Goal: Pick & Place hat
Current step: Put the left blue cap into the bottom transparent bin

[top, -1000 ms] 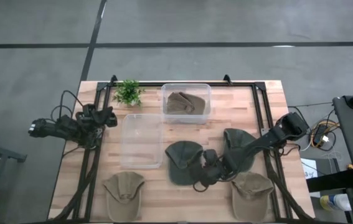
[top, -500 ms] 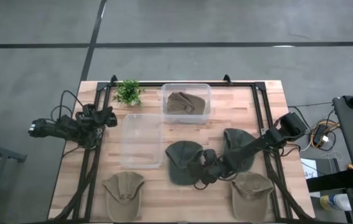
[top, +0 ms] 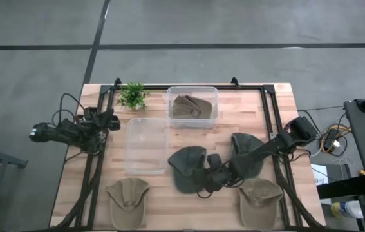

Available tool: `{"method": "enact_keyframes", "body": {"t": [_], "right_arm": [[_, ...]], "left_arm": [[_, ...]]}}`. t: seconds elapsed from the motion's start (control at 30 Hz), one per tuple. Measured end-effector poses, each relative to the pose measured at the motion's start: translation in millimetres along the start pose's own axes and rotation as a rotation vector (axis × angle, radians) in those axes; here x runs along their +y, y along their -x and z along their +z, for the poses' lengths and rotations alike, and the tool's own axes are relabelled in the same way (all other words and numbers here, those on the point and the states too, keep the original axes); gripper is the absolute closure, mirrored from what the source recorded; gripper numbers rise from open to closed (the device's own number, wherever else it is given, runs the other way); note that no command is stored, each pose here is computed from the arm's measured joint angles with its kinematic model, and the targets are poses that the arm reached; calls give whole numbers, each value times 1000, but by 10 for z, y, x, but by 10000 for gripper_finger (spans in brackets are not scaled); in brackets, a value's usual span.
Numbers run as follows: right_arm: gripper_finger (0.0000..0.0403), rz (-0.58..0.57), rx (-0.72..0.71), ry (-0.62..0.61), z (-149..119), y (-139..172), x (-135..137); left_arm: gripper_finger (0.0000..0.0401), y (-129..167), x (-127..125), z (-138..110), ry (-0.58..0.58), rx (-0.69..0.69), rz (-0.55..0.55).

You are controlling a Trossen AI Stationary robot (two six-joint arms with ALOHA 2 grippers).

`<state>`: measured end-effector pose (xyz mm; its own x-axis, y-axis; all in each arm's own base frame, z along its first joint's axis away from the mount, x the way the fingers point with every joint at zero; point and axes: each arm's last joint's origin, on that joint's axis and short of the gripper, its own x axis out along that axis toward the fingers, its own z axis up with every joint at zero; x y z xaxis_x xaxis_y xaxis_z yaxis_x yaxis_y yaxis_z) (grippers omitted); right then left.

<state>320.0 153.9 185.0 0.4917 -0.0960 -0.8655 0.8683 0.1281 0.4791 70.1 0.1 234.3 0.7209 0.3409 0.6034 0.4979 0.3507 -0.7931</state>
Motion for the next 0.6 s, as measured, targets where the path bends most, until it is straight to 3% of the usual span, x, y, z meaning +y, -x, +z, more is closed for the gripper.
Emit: {"method": "enact_keyframes", "body": {"t": [0.27, 0.6], "right_arm": [[393, -94, -26, 77, 63, 417, 235], [392, -87, -55, 132, 129, 881, 504]], "left_arm": [[394, 0, 0, 0, 0, 1, 0], [394, 0, 0, 0, -2, 1, 0]]}}
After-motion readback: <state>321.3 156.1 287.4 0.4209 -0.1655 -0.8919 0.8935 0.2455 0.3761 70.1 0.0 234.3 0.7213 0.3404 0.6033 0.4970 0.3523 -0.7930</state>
